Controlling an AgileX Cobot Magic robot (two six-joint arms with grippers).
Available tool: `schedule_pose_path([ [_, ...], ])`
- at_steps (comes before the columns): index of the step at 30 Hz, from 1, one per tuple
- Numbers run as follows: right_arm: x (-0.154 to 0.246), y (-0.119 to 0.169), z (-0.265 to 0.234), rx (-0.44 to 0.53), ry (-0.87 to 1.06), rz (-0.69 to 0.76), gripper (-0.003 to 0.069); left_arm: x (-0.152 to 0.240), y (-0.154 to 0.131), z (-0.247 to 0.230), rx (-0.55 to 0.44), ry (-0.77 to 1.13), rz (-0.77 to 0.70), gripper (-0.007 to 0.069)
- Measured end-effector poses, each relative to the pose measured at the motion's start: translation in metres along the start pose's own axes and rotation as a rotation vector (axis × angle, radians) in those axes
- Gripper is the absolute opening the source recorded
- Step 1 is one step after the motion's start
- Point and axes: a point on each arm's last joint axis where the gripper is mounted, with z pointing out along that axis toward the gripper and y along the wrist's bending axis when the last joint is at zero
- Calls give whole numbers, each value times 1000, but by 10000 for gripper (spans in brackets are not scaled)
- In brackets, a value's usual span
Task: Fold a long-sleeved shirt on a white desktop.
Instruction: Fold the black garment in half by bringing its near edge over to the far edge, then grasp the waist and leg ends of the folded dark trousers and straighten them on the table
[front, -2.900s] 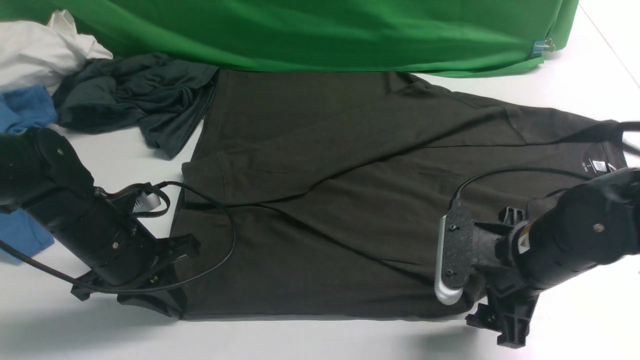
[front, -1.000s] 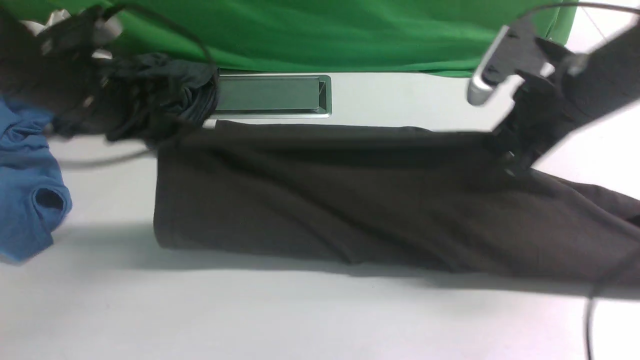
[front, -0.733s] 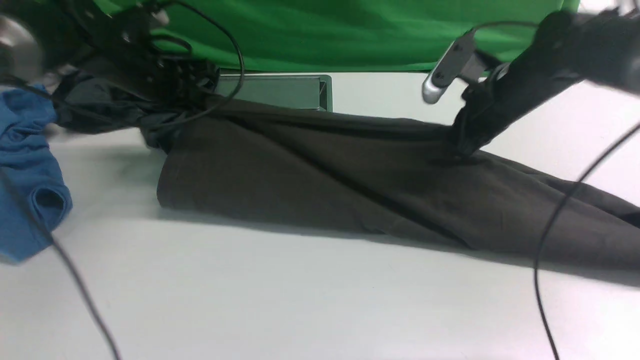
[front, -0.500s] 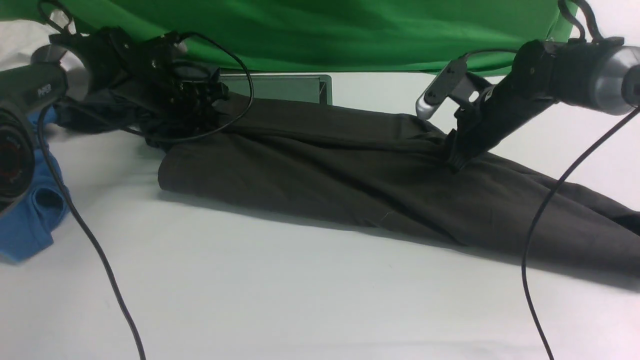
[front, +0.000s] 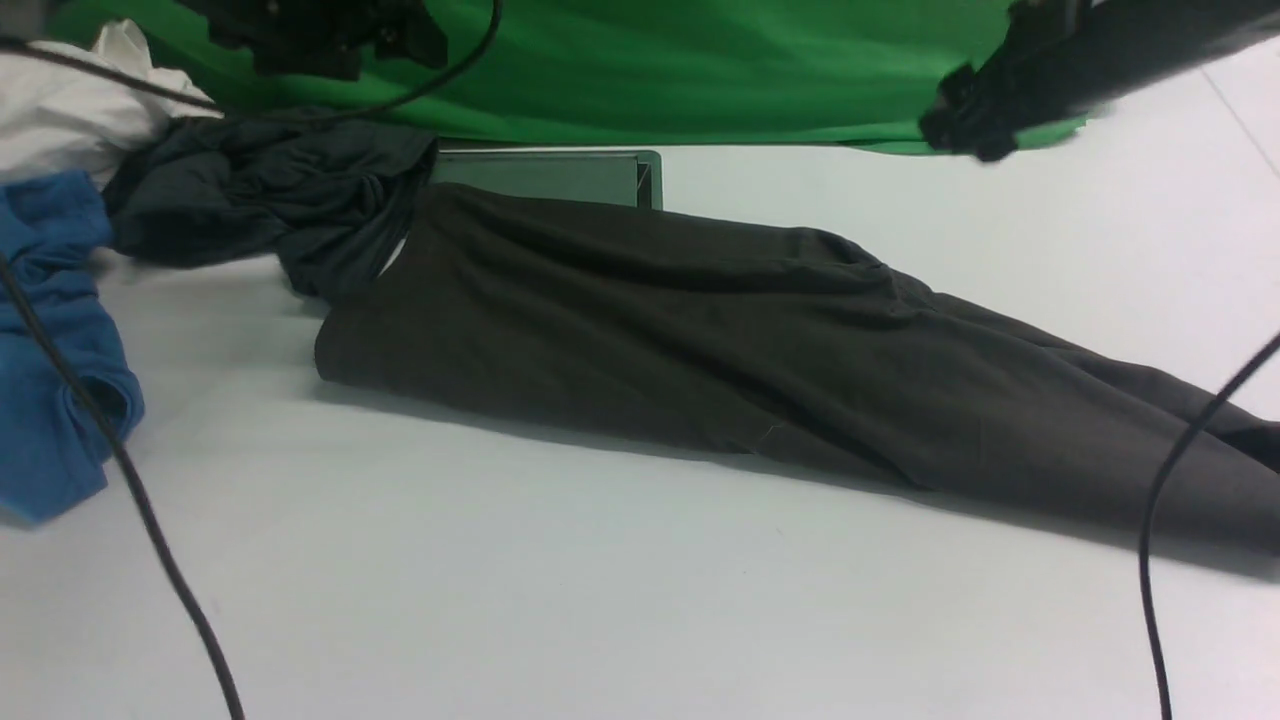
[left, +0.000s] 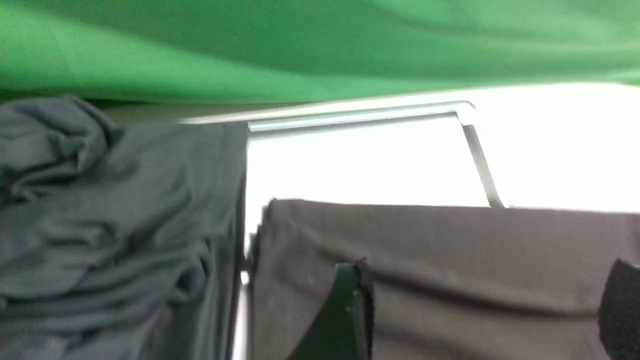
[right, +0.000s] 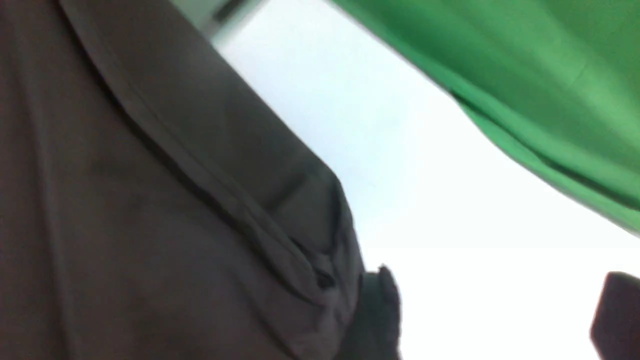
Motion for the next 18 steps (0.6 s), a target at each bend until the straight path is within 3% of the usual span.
schedule_pose_path([
  [3,1,4,-2,-44,15,47,442,13,0,6,21,113,-43,657],
  [6,14,15,7,-142,132,84,288,49,7,31,38,342,-114,658],
  [8,21,20,9,-180,188,86,205,59,11,36,15,396,-134,658],
  [10,29,25,8,-227,266,76,76,68,21,35,-53,463,-166,656],
  [11,30,26,7,-238,286,72,52,69,25,32,-80,464,-192,654],
  [14,30,28,2,-252,296,74,43,74,32,25,-121,475,-258,648],
  [17,27,39,-8,-266,277,59,92,94,41,23,-132,532,-344,639],
  [18,25,48,-14,-278,263,37,140,104,44,28,-123,548,-391,636],
])
